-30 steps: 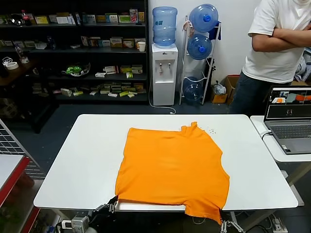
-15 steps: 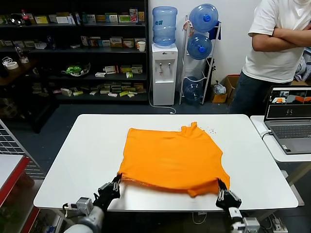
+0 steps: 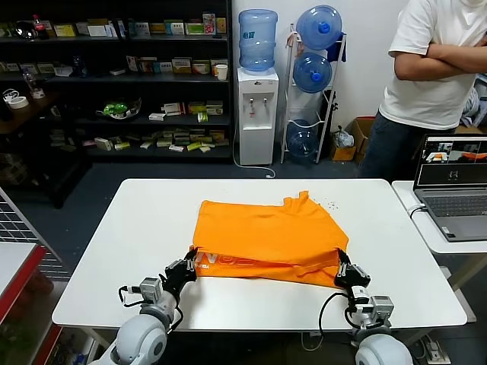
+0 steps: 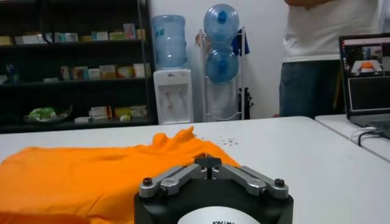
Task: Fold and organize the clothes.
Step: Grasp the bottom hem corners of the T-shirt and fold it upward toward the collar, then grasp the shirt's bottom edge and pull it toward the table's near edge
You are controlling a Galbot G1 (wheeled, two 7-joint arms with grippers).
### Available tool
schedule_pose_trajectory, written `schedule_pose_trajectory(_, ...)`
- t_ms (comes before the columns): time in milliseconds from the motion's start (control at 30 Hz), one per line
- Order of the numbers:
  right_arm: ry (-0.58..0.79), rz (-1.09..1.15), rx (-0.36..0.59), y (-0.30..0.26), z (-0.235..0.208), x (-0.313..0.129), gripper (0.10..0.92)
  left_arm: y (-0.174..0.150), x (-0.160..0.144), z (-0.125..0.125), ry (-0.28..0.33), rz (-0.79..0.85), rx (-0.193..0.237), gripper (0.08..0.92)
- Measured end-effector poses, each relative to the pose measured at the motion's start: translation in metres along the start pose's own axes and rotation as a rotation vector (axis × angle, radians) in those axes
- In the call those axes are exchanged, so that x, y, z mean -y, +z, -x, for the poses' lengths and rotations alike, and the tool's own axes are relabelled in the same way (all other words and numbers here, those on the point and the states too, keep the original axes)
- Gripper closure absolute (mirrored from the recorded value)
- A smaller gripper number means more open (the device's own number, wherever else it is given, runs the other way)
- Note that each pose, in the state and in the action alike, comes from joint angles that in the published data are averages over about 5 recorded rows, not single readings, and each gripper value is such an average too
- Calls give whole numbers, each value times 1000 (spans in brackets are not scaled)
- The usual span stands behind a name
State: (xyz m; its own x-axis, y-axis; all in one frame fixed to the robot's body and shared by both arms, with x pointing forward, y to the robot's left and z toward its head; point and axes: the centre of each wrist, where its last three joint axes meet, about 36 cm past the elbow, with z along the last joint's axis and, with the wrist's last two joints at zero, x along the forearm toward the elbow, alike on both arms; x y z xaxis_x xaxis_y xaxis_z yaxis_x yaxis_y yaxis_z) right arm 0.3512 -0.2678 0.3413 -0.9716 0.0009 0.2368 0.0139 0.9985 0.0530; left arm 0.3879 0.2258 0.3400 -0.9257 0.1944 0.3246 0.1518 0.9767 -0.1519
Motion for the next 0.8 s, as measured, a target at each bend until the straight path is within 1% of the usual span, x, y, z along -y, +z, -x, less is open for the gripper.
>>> schedule_pose_trajectory(100, -3, -3, -4, 1, 5, -1, 755, -1, -2, 3, -3, 8, -3, 847)
schedule_pose_trajectory(233, -9, -22, -6, 1, 6, 1, 643, -2, -6, 2, -6, 23, -10, 730)
schedule_pose_trajectory(467, -24, -79, -17, 2, -11, 10, 443, -1, -8, -18, 2, 43, -28, 531)
schedule_pose_trajectory(600, -24, -109, -63, 12, -31, 18, 322, 10, -6, -32, 14, 44, -52, 418)
schedule_pose_trajectory(700, -16, -118, -107, 22, -45, 23, 246, 20, -2, -38, 28, 42, -65, 332)
schedule_pose_trajectory(800, -6, -123, -141, 29, -55, 28, 207, 27, 2, -39, 36, 37, -73, 247)
